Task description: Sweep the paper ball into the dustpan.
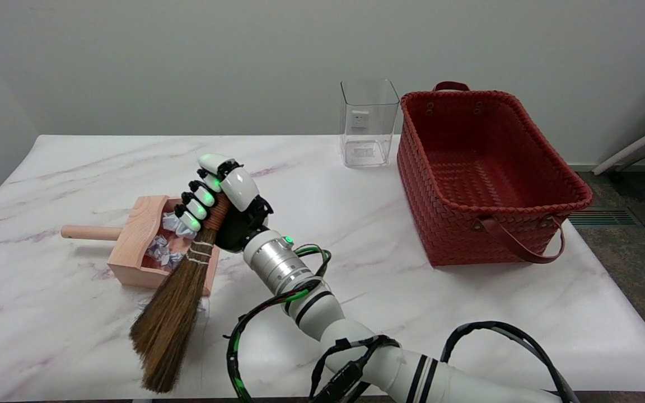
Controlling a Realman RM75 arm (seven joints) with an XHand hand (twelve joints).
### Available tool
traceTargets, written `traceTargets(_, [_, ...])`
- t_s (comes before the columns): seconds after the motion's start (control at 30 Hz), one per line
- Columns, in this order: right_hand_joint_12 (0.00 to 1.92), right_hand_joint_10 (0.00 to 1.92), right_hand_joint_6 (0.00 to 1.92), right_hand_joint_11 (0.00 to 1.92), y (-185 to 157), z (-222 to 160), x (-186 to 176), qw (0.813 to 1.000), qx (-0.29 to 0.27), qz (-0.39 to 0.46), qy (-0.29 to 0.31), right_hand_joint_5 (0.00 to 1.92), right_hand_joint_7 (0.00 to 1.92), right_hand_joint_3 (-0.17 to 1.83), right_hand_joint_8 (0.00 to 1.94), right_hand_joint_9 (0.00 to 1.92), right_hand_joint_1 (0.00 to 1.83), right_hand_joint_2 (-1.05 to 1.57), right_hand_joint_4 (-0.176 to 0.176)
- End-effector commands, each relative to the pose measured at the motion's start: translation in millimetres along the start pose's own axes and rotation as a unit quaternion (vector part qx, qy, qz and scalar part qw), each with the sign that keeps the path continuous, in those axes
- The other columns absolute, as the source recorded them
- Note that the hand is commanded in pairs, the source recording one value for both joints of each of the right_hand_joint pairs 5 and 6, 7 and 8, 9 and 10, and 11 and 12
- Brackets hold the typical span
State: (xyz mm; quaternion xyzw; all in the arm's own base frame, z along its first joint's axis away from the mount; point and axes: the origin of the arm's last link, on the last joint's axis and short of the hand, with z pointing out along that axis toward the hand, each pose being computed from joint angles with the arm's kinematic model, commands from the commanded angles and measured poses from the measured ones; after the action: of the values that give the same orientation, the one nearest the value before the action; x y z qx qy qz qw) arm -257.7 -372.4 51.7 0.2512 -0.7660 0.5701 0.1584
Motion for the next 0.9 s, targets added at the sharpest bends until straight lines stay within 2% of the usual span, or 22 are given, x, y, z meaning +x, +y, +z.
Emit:
traceTargets(0.03, [1.8, 1.92, 1.92, 1.8, -16.4, -26.1, 37.9, 0.999, -0.004, -0.049, 0.016, 1.92, 1.92, 1.04, 1.92, 1.92, 0.78, 1.27, 0.0])
traceTargets(0.37, [1.83, 1.92, 1.92, 1.83, -57.4, -32.8, 35.9, 0.996, 0.037, -0.081, -0.005, 1.92, 1.92, 1.02, 1.92, 1.92, 0.73, 1.39, 0.0])
traceTargets(0.9, [1.85, 1.92, 1.92, 1.85, -88.7, -41.8, 51.2, 0.991, 0.093, -0.097, 0.015, 1.92, 1.92, 0.99, 1.92, 1.92, 0.7, 1.5, 0.0])
